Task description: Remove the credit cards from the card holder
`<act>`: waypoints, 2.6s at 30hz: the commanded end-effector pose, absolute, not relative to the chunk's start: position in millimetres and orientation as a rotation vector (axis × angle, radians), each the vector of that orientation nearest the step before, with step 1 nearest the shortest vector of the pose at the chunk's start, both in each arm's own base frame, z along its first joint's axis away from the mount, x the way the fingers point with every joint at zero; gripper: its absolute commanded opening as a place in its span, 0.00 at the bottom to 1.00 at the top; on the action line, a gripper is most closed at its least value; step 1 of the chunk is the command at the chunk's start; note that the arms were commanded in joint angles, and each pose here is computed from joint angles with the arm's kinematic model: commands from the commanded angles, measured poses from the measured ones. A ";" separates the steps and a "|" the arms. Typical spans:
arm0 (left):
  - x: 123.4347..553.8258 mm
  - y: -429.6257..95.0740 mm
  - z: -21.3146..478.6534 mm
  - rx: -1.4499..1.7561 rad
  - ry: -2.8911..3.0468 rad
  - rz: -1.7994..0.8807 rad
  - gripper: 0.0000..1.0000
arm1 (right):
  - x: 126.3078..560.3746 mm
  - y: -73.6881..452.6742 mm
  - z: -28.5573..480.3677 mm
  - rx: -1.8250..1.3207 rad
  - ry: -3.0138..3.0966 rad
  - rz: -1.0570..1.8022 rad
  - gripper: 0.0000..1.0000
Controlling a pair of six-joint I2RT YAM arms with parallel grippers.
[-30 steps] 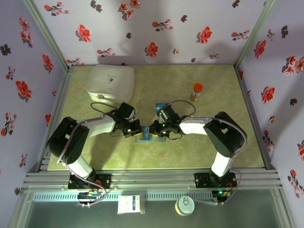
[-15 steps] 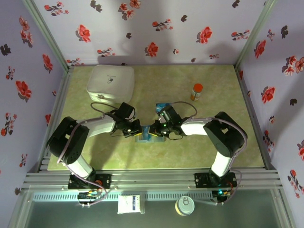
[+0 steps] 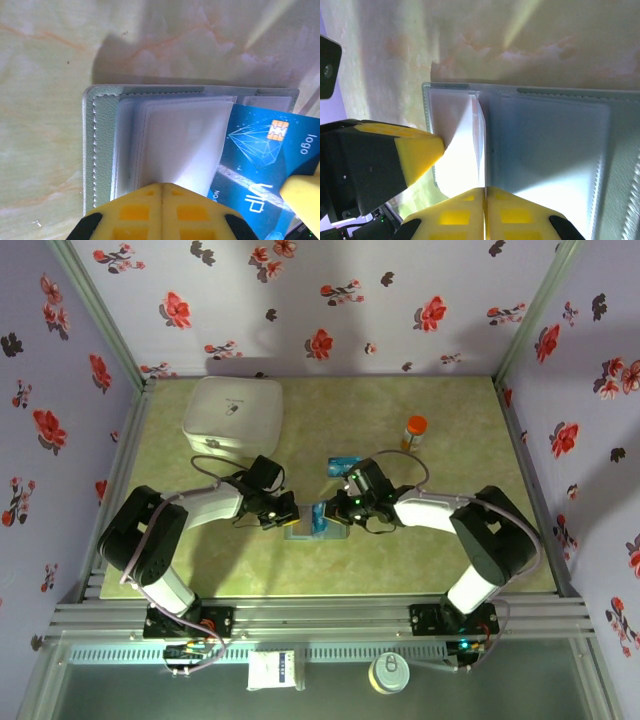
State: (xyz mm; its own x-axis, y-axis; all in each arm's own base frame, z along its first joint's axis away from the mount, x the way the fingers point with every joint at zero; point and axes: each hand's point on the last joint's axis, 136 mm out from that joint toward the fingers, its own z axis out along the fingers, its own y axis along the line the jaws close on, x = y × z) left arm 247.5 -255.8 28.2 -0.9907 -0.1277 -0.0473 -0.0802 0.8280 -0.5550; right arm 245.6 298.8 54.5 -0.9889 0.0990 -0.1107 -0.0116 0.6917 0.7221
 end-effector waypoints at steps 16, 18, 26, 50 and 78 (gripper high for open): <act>261.4 -263.5 65.7 -0.118 2.850 -0.899 0.00 | 250.8 262.1 95.5 -0.495 2.763 0.738 0.04; 262.0 -263.0 67.8 -0.118 2.842 -0.899 0.00 | 251.4 254.8 97.2 -0.663 2.752 0.638 0.04; 255.5 -254.7 69.0 -0.135 2.833 -0.889 0.00 | 261.2 229.2 110.7 -1.350 2.518 0.273 0.00; 252.8 -236.8 69.7 -0.189 2.829 -0.852 0.00 | 352.6 239.7 124.3 -1.911 2.175 0.021 0.00; 259.9 -217.4 64.1 -0.256 2.841 -0.828 0.00 | 394.9 244.7 93.7 -2.105 2.165 0.050 0.00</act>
